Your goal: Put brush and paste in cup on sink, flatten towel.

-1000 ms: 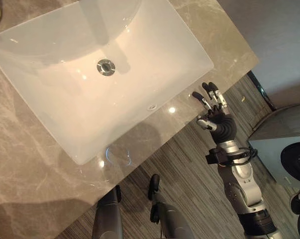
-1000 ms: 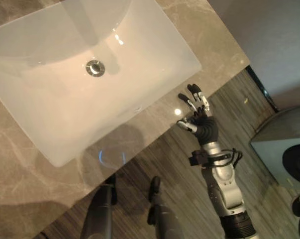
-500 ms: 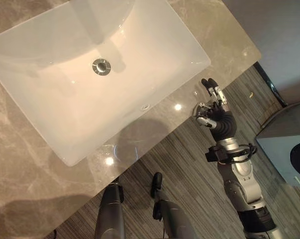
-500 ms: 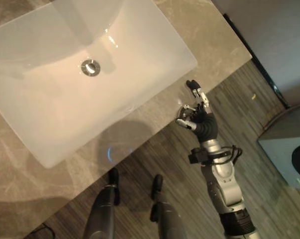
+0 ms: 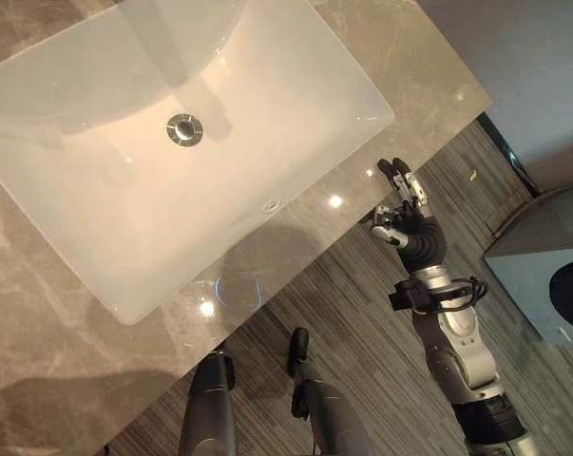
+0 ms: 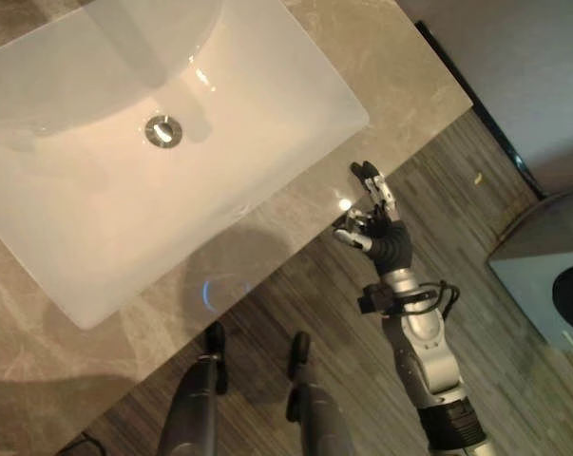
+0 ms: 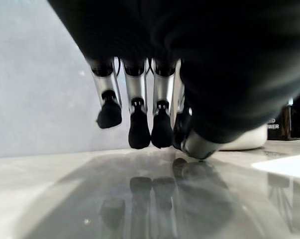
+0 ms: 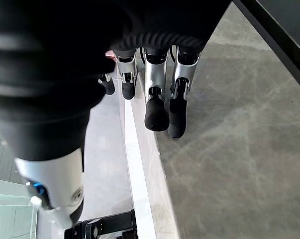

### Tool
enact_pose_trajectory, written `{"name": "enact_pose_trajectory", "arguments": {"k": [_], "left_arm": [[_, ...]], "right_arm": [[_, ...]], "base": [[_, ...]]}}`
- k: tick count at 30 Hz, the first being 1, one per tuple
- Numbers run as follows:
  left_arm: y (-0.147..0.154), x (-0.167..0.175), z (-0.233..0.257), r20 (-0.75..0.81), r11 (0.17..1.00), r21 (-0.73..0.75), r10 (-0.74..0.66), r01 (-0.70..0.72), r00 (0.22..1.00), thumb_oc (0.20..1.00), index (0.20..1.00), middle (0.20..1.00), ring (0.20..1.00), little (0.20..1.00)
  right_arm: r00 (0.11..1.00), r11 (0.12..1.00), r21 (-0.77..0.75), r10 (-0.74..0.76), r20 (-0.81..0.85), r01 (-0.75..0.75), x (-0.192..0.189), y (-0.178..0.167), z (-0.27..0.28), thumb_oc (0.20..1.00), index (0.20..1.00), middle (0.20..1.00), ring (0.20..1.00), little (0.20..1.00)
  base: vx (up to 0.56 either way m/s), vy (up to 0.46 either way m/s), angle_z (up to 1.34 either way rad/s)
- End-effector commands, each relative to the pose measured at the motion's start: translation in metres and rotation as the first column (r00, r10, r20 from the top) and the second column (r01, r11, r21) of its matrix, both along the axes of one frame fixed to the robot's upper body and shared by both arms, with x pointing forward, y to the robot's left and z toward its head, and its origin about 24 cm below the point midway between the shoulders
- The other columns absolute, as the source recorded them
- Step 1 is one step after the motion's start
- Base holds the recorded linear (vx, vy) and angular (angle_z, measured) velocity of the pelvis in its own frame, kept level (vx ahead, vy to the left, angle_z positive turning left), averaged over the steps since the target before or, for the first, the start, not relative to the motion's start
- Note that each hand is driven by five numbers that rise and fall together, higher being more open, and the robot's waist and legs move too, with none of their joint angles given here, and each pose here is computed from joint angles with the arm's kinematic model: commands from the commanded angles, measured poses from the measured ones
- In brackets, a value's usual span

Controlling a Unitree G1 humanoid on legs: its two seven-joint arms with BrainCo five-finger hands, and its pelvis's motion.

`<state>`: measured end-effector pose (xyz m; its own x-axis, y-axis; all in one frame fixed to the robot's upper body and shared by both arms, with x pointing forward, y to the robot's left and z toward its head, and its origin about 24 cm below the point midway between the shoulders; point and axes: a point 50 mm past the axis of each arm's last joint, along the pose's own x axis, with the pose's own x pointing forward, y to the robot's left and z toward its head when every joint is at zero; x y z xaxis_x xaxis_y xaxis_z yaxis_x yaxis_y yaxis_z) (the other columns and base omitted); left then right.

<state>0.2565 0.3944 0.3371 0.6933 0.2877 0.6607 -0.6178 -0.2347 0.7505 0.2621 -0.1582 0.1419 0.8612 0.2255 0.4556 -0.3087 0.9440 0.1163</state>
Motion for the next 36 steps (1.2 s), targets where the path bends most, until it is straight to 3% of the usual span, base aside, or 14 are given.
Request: {"name": "enact_pose_trajectory", "arguments": {"k": [1, 36], "left_arm": [[0.003, -0.009, 0.018, 0.076, 1.0, 0.016, 0.02, -0.021, 0.997, 0.2, 0.2, 0.2, 0.2, 0.2], [-0.009, 0.004, 0.029, 0.091, 0.999, 0.034, -0.02, 0.017, 0.996, 0.2, 0.2, 0.2, 0.2, 0.2]], "right_arm": [[0.977, 0.999, -0.03, -0.05, -0.209, 0.044, -0.005, -0.009, -0.043, 1.0, 1.0, 1.0, 1.0, 1.0], [0.976, 0.998, -0.053, -0.043, -0.215, 0.032, -0.007, -0.012, -0.045, 1.0, 1.0, 1.0, 1.0, 1.0]], "base": [[0.0, 0.033, -0.03], [0.0, 0.01, -0.01]]}}
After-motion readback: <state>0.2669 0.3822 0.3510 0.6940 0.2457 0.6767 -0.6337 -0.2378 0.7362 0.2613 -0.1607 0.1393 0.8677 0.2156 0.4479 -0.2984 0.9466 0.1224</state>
